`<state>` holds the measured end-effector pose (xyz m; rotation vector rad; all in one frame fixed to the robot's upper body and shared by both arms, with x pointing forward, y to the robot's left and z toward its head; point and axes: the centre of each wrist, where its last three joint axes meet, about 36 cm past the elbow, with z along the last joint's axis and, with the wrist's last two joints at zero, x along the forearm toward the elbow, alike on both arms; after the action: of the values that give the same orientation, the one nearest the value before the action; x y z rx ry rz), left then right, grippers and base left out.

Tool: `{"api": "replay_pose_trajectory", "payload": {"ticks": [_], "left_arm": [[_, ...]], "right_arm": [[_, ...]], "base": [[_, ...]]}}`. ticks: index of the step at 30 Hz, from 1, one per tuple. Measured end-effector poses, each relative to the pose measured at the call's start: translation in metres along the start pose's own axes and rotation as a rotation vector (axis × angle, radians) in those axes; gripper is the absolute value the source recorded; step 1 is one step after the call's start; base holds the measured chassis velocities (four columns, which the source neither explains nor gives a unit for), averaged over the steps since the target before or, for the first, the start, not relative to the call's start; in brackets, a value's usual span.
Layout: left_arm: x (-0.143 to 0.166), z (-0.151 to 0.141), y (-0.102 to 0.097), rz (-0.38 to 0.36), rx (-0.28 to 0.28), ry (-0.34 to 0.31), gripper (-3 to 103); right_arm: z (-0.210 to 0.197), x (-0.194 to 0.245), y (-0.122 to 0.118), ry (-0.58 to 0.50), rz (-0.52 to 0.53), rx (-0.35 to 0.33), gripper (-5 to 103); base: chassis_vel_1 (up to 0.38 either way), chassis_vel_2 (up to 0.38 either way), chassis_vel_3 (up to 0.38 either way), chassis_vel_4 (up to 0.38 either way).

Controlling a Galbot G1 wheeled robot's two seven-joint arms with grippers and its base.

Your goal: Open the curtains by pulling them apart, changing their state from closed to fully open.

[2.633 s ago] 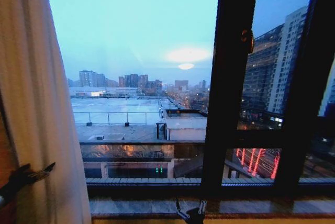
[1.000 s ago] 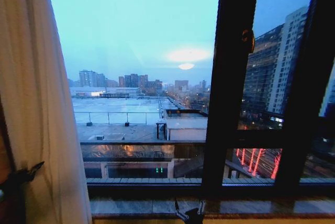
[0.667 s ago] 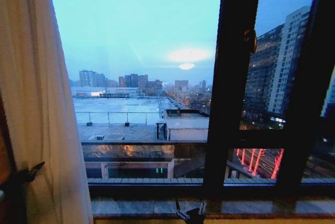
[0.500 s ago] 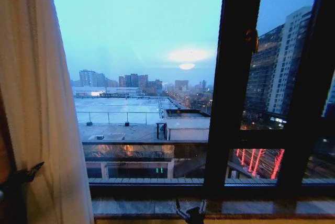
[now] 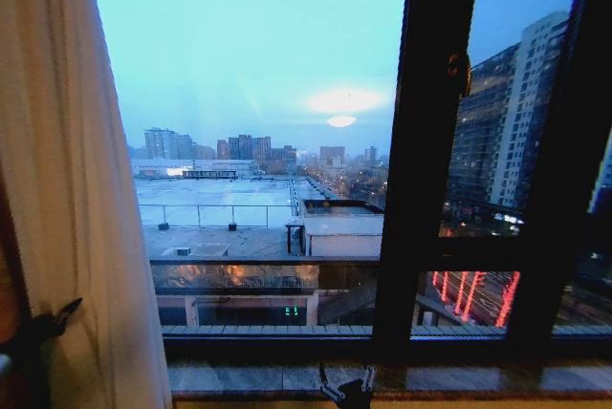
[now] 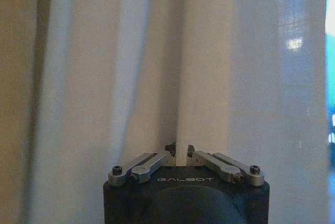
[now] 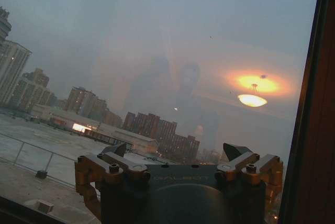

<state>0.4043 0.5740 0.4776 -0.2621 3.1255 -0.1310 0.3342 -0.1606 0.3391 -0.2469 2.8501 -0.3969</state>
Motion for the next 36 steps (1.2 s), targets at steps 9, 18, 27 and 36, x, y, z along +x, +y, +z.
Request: {"api": "replay_pose_trajectory", "payload": {"ticks": [9, 18, 27, 36], "left_arm": [[-0.011, 0.055, -0.058, -0.027, 0.261, -0.047, 0], [-0.028, 0.050, -0.077, -0.110, 0.329, -0.067, 0], [-0.032, 0.052, -0.073, -0.147, 0.278, -0.051, 0], [-0.034, 0.061, -0.077, -0.138, 0.267, -0.037, 0]], "right_arm": [[0.005, 0.002, -0.003, 0.015, 0.006, 0.009, 100], [0.012, 0.002, 0.000, 0.030, -0.004, 0.019, 100], [0.013, -0.003, 0.004, 0.025, -0.057, 0.064, 100], [0.015, -0.006, 0.008, 0.021, -0.074, 0.078, 100]], "base": [[0.000, 0.000, 0.000, 0.000], [0.000, 0.000, 0.000, 0.000], [0.000, 0.000, 0.000, 0.000], [0.031, 0.023, -0.021, -0.019]]}}
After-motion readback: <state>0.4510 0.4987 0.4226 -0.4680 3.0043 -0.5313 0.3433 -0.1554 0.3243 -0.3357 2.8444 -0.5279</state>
